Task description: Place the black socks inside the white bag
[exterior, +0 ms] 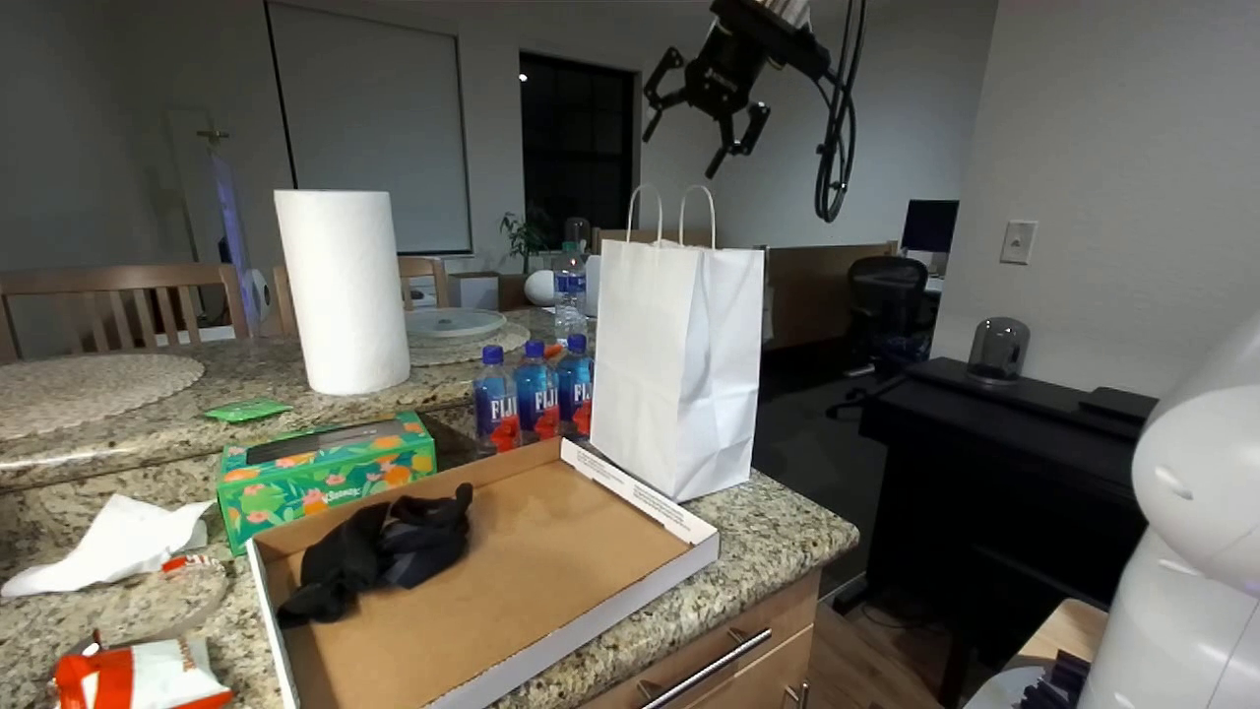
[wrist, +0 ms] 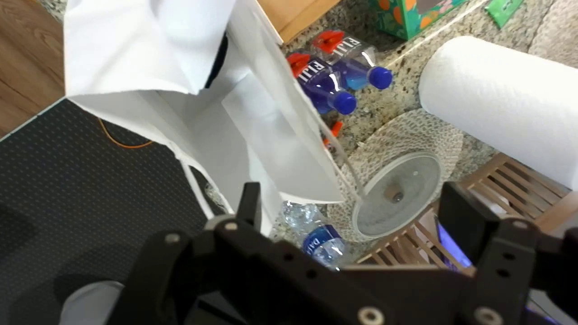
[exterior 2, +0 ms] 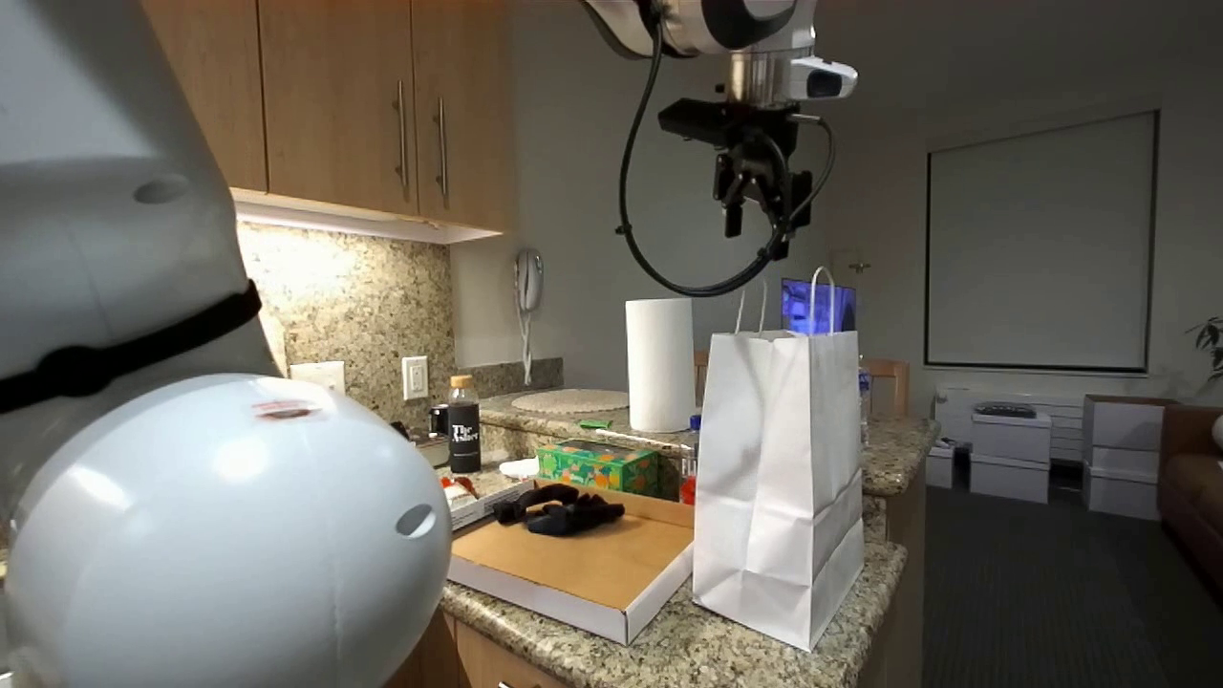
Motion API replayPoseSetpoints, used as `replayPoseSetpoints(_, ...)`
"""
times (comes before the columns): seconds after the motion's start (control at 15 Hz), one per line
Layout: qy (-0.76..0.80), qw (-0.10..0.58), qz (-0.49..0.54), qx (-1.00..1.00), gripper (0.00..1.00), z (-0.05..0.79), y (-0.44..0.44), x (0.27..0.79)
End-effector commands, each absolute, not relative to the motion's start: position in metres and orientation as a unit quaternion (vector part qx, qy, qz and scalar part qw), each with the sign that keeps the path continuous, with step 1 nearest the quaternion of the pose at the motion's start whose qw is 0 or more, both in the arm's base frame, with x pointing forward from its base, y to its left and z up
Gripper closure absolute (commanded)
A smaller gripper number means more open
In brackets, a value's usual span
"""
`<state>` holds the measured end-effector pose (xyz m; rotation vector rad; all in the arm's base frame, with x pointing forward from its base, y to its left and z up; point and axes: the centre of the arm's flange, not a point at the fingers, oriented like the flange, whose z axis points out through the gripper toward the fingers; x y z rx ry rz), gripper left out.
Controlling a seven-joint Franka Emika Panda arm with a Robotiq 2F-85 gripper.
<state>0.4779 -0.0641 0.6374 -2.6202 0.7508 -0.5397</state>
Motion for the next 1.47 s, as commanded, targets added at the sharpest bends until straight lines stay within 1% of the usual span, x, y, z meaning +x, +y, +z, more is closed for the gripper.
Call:
replayPoseSetpoints(0.0, 0.213, 0.189, -0.214, -0.934, 0.00, 0.667, -0.022, 0.460)
replayPoseSetpoints(0.27, 0.133, 0.181, -0.200, -0.954, 0.00, 0.677, 0.042, 0.454)
replayPoseSetpoints(0.6, 0.035, 0.175, -0.158, -0.971, 0.00, 0.658, 0.111, 0.456)
replayPoseSetpoints(1.0, -0.041, 0.143, -0.087, -0.985, 0.00, 0.596, 0.167, 0.484)
replayPoseSetpoints(1.4, -0.097, 0.089, -0.043, -0.990, 0.00, 0.516, 0.221, 0.513)
